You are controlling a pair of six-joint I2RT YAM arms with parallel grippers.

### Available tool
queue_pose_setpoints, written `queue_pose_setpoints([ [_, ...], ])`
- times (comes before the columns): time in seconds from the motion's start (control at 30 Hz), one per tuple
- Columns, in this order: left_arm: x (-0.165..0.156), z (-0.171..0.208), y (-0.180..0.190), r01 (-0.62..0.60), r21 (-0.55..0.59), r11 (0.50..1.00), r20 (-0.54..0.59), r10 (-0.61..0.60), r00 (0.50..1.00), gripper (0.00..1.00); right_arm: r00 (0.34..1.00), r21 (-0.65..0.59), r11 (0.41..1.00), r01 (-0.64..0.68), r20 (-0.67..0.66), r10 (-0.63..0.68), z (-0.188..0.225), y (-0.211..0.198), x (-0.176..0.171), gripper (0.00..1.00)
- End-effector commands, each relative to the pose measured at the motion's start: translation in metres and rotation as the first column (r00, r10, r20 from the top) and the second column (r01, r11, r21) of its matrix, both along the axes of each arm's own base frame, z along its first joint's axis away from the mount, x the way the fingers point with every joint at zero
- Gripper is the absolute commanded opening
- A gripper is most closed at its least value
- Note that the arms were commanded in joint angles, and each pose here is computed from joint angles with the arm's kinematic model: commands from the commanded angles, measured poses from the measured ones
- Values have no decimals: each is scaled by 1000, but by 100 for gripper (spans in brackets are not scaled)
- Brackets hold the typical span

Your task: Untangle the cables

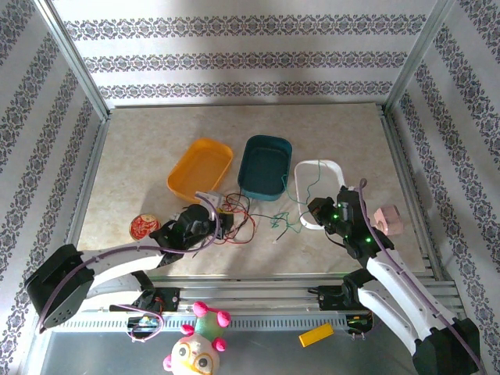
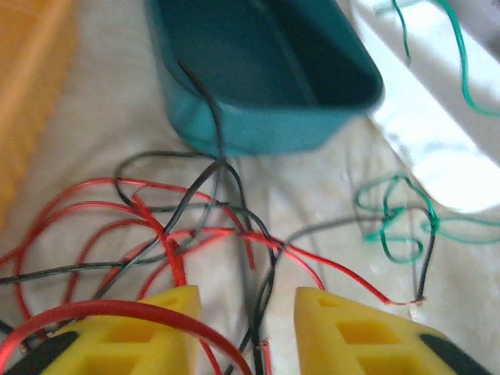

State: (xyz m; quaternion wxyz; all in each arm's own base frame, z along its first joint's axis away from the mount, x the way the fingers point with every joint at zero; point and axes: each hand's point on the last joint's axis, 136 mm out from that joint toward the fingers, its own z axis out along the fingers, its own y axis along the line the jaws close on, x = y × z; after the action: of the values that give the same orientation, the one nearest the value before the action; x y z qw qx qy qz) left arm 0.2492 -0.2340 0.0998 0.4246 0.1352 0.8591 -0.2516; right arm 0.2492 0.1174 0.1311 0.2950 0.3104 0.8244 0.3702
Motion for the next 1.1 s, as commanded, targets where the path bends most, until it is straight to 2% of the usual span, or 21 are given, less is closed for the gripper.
queue_pose_setpoints([
  [0.0,-17,12,-35,216,15,976,17,-216,976,58,997,-11,997,-71,43,71,12,9,3,0],
  [0.2,-23,15,-74,395,122,911,41,-402,915,71,985,-10,987,-161,64,161,23,24,4,0],
  [0.4,-23,-4,-114,511,284,812,41,-542,839,71,984,1,986,-165,70,164,28,26,5,0],
  [0.5,-10,-24,-123,495,370,786,23,-541,841,70,983,8,986,-168,79,166,31,26,4,0],
  [0.6,2,-38,-129,462,396,794,34,-515,856,68,983,15,986,-166,82,165,32,26,2,0],
  [0.8,25,-54,-139,373,392,841,72,-432,899,52,983,32,985,-168,78,165,32,25,-2,0],
  [0.97,32,-68,-141,338,357,871,63,-384,921,17,988,68,986,-149,50,146,28,20,-4,0],
  [1.07,32,-74,-142,329,318,889,44,-360,932,3,991,104,986,-131,44,127,30,16,-4,0],
])
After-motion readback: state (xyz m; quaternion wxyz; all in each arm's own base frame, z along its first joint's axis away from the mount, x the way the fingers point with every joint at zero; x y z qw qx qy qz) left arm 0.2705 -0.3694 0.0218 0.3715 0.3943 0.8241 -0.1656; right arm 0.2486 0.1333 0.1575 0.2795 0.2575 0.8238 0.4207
